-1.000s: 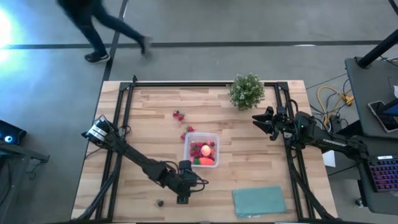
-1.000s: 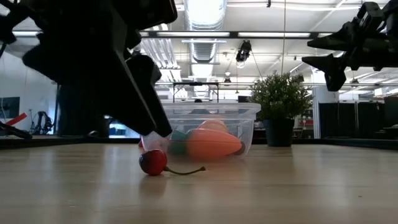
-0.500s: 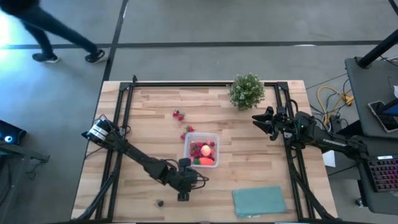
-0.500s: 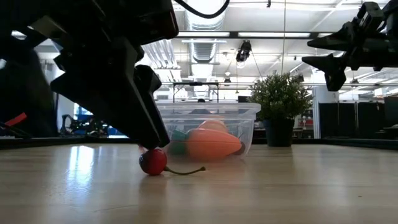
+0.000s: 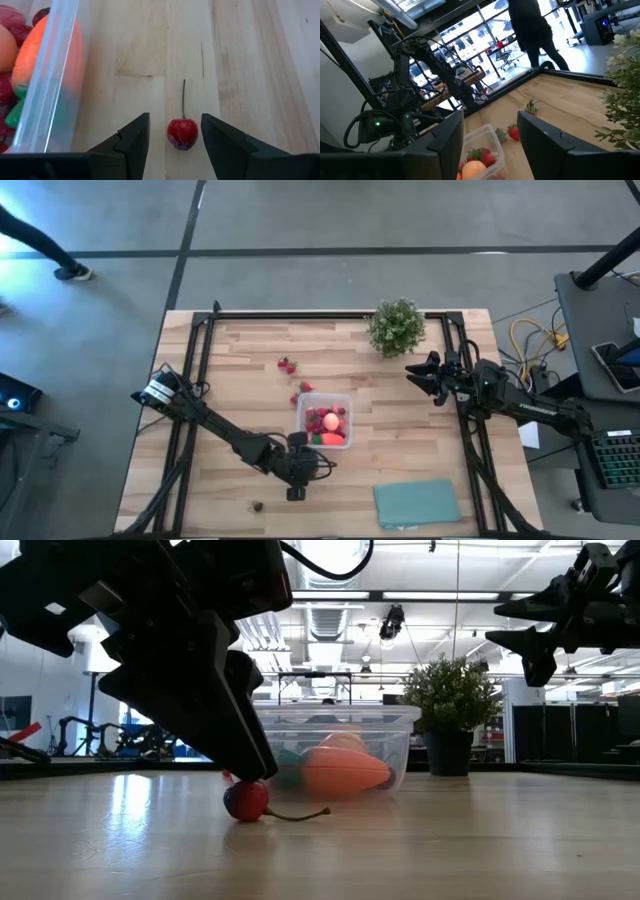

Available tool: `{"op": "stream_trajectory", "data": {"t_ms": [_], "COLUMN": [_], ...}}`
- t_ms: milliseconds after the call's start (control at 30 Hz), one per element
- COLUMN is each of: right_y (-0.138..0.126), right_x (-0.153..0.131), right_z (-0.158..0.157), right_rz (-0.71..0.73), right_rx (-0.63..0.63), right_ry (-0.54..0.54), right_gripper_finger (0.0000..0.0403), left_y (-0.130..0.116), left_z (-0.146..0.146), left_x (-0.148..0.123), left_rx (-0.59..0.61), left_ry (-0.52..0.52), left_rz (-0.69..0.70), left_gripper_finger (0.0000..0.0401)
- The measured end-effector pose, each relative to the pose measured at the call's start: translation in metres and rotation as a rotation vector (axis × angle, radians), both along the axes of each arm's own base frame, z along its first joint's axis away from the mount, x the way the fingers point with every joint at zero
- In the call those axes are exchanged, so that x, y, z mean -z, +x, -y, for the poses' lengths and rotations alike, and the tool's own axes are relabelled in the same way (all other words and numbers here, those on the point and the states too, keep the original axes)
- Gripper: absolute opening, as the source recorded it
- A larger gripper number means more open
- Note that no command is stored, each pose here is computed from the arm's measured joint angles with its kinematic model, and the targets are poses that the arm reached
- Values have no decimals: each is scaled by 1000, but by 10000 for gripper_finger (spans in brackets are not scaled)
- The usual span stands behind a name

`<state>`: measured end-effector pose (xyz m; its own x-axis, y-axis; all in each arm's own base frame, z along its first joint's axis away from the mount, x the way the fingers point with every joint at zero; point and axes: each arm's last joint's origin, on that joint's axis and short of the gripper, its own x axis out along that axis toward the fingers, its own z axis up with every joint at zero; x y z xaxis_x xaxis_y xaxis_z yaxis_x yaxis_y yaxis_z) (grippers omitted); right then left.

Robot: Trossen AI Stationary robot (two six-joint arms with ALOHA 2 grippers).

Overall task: Pick and placing Produce into tupperware
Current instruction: Put the cherry into the transparent bin

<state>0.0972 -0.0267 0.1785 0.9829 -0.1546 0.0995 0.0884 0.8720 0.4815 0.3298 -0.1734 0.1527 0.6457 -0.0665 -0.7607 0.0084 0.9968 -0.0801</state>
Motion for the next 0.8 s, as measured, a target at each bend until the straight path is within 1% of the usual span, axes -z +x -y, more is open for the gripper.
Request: {"op": "stream_trajectory", "data": {"t_ms": [333, 433, 500, 567, 667, 800], "right_y": [0, 0, 0, 0, 0, 0], "right_x": [0, 0, 0, 0, 0, 0], "right_z": [0, 0, 0, 0, 0, 0], "right_rz": [0, 0, 1, 0, 1, 0], "right_rx": [0, 0, 0, 0, 0, 0], "right_ry": [0, 0, 0, 0, 0, 0], "right_gripper_finger": [178, 178, 178, 178, 178, 178], "left_y": [2, 6, 6, 8, 3, -3], "left_z": [2, 7, 9, 11, 9, 12], "left_x": [3, -7, -16, -23, -20, -19], "left_rx": [9, 12, 13, 47, 70, 114], "left_ry": [-14, -36, -20, 8, 56, 53], "left_rz": [15, 43, 80, 103, 20, -80], "left_gripper_finger": [163, 163, 163, 163, 163, 163]}}
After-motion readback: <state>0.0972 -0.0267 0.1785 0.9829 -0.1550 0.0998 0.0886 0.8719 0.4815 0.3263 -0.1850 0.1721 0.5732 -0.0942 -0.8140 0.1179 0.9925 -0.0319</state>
